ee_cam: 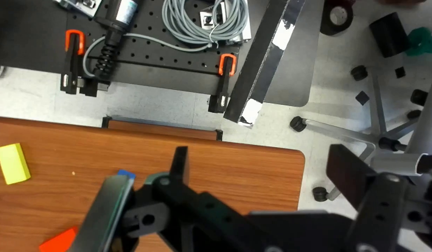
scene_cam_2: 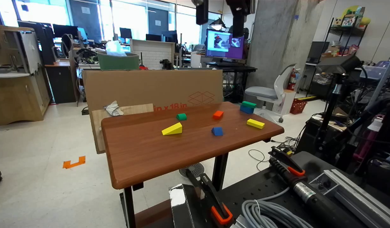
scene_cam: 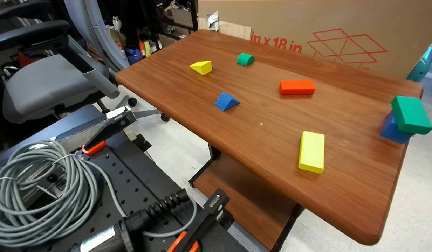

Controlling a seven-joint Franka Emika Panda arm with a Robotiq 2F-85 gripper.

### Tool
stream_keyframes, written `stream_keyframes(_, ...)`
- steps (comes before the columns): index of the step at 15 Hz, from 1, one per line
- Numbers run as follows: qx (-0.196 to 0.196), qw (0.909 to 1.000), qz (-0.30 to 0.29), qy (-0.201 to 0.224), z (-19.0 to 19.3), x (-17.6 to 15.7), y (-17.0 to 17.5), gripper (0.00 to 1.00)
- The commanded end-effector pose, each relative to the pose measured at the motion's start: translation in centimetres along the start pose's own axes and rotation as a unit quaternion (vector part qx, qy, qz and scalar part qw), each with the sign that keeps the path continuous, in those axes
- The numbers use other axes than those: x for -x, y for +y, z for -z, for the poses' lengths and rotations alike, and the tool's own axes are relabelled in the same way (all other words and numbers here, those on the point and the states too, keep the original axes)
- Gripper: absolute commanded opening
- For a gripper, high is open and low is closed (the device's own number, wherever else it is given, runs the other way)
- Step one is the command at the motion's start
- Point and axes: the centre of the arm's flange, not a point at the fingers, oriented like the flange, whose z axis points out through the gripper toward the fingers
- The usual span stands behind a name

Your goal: Put the rectangular block on the orange block

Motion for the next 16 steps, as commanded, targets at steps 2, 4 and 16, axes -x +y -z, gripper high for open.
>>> stream_keyframes(2, 0.054, 0.9943, 0.087, -0.029, -0.9, -6.2, 1.6, 1.00)
stream_keyframes(4, 0.086, 0.9861, 0.135, -0.046, -2.5, -7.7, 1.6, 1.00)
stream_keyframes(16, 0.125, 0.9029, 0.410, 0.032, -13.1, -17.4, 1.6, 1.00)
